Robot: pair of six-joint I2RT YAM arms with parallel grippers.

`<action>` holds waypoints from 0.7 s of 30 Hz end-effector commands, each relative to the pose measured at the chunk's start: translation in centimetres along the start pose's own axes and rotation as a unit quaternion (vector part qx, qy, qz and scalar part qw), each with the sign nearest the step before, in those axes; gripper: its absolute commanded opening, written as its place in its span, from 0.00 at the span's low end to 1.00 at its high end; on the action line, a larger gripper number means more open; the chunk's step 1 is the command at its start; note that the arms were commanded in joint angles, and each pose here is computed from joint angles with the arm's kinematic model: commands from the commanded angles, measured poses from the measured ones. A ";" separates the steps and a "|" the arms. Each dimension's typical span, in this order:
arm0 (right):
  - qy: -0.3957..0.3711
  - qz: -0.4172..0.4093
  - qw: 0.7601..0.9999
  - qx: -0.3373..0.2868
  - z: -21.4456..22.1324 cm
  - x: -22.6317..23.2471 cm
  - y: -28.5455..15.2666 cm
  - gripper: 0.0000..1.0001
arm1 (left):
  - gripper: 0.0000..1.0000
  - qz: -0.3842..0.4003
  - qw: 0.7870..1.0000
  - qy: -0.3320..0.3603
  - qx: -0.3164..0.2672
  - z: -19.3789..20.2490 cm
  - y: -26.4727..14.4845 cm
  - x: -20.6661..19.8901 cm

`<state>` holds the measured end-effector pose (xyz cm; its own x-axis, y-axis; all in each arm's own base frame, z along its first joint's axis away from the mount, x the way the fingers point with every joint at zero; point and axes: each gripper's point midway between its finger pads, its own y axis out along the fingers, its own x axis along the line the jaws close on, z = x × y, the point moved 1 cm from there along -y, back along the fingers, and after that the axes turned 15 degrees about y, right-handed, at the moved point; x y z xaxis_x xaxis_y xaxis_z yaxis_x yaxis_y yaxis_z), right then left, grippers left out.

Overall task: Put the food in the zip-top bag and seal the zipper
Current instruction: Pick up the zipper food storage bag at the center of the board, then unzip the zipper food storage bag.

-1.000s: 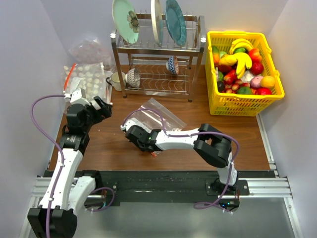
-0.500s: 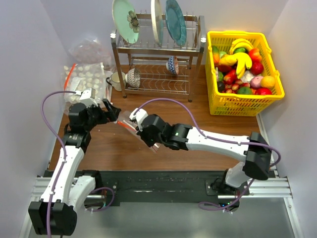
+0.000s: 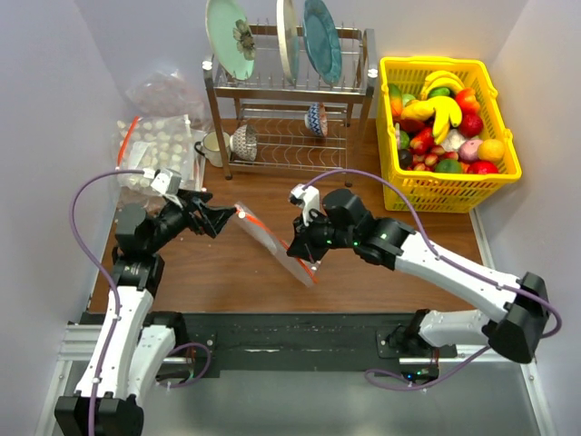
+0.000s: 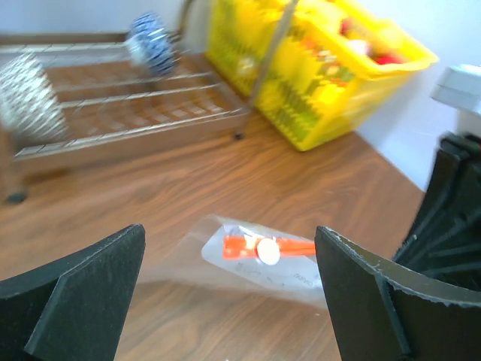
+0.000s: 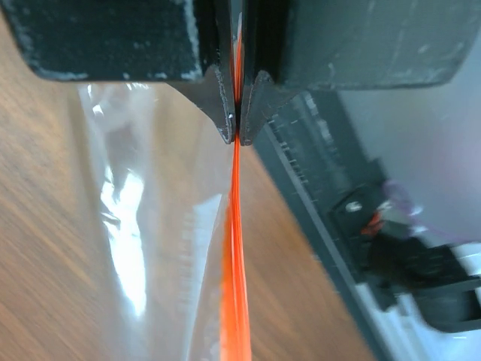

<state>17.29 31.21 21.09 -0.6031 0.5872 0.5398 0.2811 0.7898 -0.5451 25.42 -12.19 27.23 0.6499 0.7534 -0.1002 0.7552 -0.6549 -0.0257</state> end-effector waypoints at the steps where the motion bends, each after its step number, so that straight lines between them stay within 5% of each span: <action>1: 0.018 -0.048 0.999 0.003 -0.4 2.0 -3.0 0.01 | 1.00 0.100 0.990 0.062 -0.079 -3.8 -0.9 -3.8; 7: 0.039 -0.092 0.995 -0.021 -1.8 3.5 -6.2 0.01 | 1.00 0.156 0.970 0.113 -0.146 -6.7 -1.9 -6.3; 21: 0.046 -0.129 0.989 -0.053 -2.7 6.7 -12.0 0.01 | 0.97 0.286 0.925 0.187 -0.169 -6.8 -1.8 -10.0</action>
<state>13.58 26.78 30.11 -0.5850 0.4434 0.6791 0.2427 0.8947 -0.3750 20.10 -16.87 33.48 0.8959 0.3958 0.2020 0.3562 -0.9114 0.2060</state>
